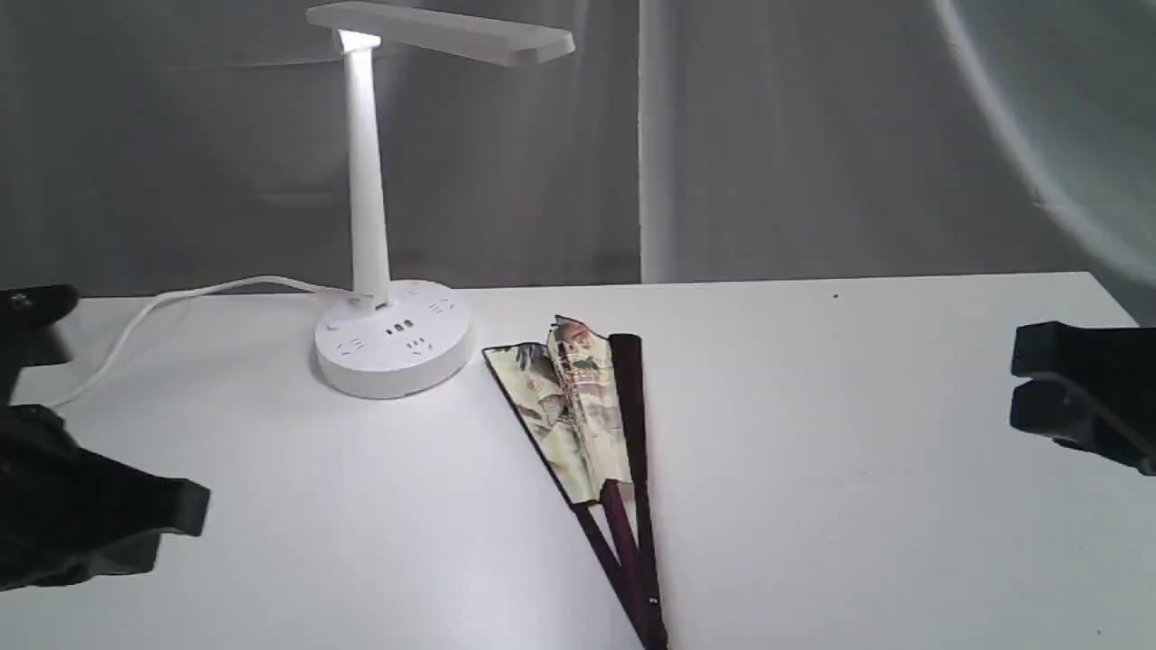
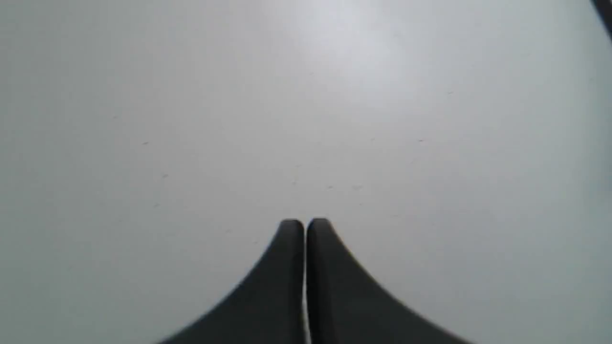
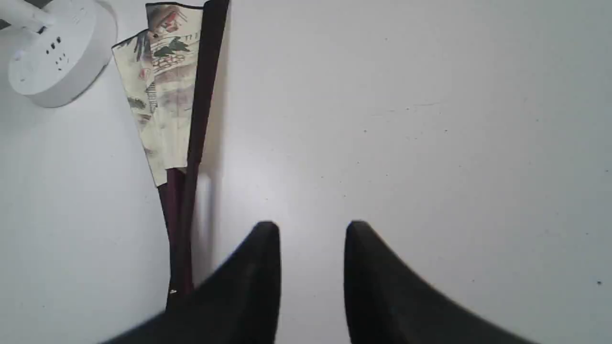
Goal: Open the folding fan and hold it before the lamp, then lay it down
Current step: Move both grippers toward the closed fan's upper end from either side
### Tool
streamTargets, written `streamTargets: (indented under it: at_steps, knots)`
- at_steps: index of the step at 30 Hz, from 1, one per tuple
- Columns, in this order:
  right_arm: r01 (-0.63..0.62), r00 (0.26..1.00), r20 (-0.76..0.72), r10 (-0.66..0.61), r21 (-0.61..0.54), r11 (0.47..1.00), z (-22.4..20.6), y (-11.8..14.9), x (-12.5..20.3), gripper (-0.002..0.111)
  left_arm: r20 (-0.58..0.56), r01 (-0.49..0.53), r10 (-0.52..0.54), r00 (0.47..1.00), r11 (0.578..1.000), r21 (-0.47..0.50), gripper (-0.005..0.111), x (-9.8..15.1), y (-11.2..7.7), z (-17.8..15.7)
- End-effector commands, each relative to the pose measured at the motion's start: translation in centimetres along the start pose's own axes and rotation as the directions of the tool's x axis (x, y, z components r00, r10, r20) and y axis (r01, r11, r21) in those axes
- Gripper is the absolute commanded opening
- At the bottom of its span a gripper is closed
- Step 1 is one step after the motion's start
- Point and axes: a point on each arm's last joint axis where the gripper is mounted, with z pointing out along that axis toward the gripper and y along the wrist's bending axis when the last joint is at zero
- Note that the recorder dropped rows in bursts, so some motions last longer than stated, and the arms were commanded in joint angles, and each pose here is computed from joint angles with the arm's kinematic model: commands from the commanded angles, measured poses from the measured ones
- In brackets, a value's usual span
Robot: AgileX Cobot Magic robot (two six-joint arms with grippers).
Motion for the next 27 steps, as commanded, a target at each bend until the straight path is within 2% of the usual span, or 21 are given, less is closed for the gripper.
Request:
streamTargets:
  at_steps: [1,7,13,15,19,22,27]
  knots:
    - [-0.010,1.000,-0.014,0.010,-0.011,1.000,1.1,-0.2,-0.2,0.025,0.040,-0.029,0.027,0.999,0.999,0.044,0.000,-0.5,-1.8,1.0]
    - [-0.035,0.993,-0.119,0.026,-0.075,0.997,3.3,-0.3,0.6,0.034,0.034,-0.101,0.099,0.995,0.992,0.072,0.000,-0.3,-4.1,3.4]
    - [-0.102,0.985,-0.152,0.076,-0.174,0.979,5.4,0.0,0.8,0.038,0.083,-0.027,0.016,0.996,0.992,0.123,0.008,-0.8,-5.2,4.9]
    - [-0.128,0.980,-0.174,0.094,-0.198,0.972,6.1,0.0,0.9,0.038,0.079,-0.042,0.032,0.996,0.991,0.125,0.013,-1.2,-5.4,5.3]
    - [-0.158,0.969,-0.224,0.101,-0.251,0.955,7.8,-0.2,1.5,0.038,0.045,-0.072,0.067,0.997,0.988,0.136,0.023,-2.9,-6.1,5.9]
    - [-0.186,0.962,-0.248,0.114,-0.289,0.939,8.8,-0.2,1.9,0.038,0.041,-0.086,0.081,0.996,0.985,0.146,0.025,-4.5,-6.8,6.3]
    - [-0.231,0.952,-0.270,0.142,-0.333,0.914,10.1,-0.3,2.2,0.038,0.083,-0.167,0.155,0.984,0.974,0.151,0.025,-7.4,-7.8,7.4]
